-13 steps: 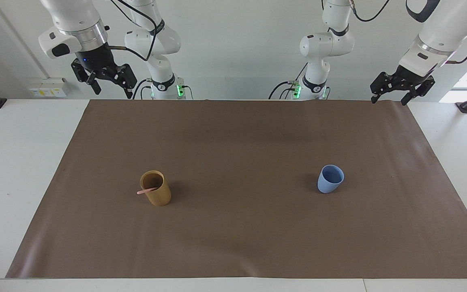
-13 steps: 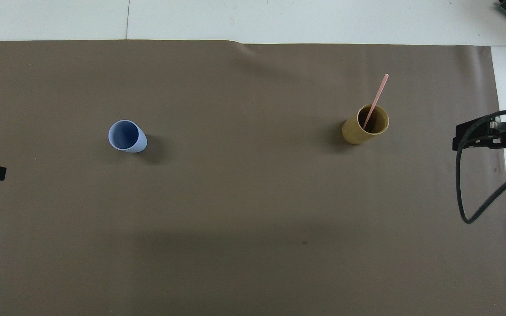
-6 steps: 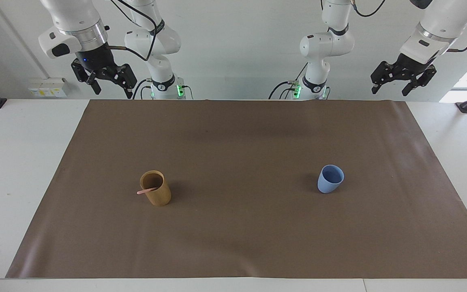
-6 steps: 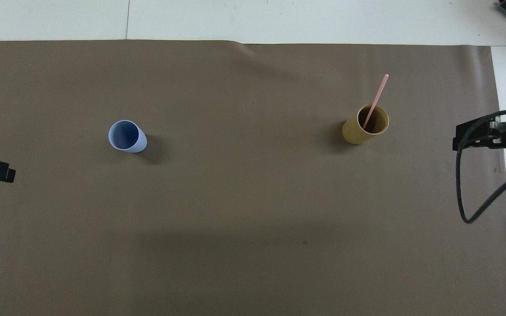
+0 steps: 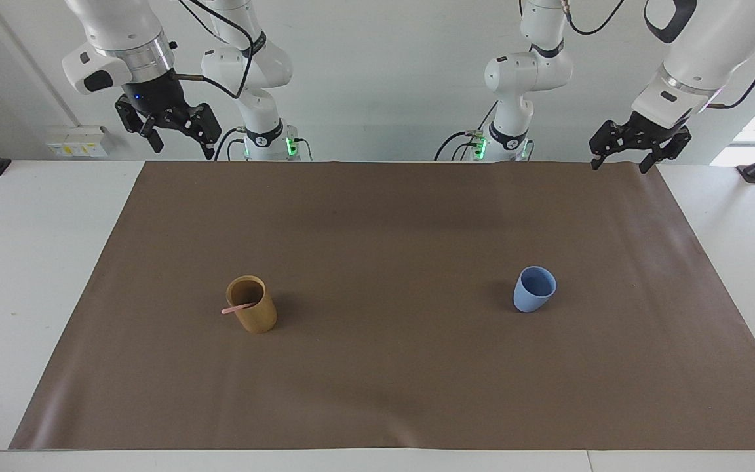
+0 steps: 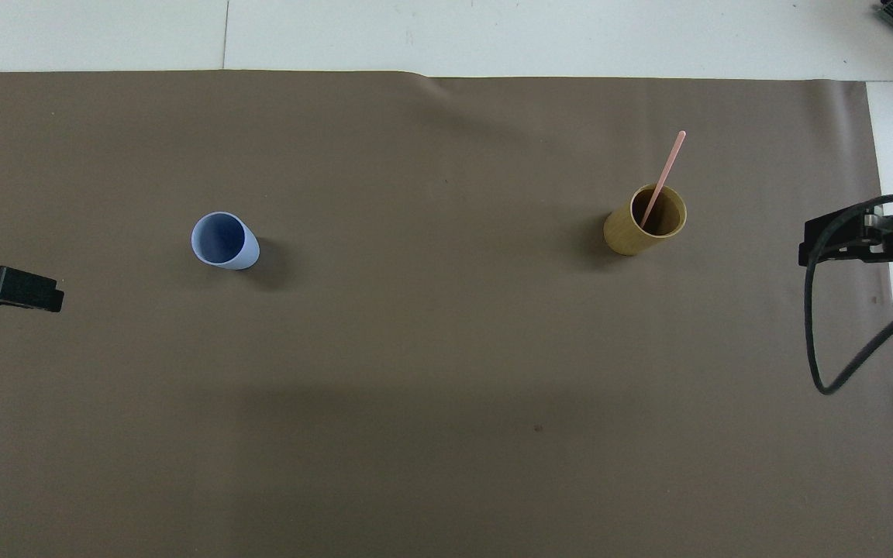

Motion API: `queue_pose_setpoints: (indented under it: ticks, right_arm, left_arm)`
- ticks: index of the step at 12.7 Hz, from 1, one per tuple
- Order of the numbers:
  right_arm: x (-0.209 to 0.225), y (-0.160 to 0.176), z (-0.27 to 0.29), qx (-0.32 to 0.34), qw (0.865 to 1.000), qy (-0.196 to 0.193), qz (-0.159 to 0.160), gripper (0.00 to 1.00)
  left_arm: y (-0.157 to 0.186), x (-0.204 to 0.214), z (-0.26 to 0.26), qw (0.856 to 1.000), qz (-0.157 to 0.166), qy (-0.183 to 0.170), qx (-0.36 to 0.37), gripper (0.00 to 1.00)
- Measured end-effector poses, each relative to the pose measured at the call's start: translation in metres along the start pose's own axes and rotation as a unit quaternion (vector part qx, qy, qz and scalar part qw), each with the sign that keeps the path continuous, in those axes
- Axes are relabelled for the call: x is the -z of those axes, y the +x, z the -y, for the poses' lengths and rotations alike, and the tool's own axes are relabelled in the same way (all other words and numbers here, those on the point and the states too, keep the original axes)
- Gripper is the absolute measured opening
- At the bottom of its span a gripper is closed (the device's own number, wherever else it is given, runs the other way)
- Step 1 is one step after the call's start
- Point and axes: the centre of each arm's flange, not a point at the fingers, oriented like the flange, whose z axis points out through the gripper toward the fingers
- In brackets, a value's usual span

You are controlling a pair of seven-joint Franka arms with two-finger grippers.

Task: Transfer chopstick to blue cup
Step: 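Reach the left gripper to the light-blue cup and grasp it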

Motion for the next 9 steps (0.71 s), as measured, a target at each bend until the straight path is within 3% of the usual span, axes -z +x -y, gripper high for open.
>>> queue_pose_setpoints:
  ticks: [3, 7, 9]
  right_arm:
    - [0.000, 0.000, 0.000, 0.000, 1.000, 0.000, 0.000, 1.00]
    - [0.000, 0.000, 0.000, 0.000, 1.000, 0.000, 0.000, 1.00]
    - [0.000, 0.000, 0.000, 0.000, 1.000, 0.000, 0.000, 1.00]
  left_arm:
    - [0.017, -0.013, 0.007, 0.999, -0.023, 0.001, 0.025, 1.00]
    - [0.069, -0.058, 0.038, 0.992, -0.097, 0.000, 0.083, 1.00]
    - [0.091, -0.093, 0.041, 0.989, -0.100, -0.006, 0.112, 1.00]
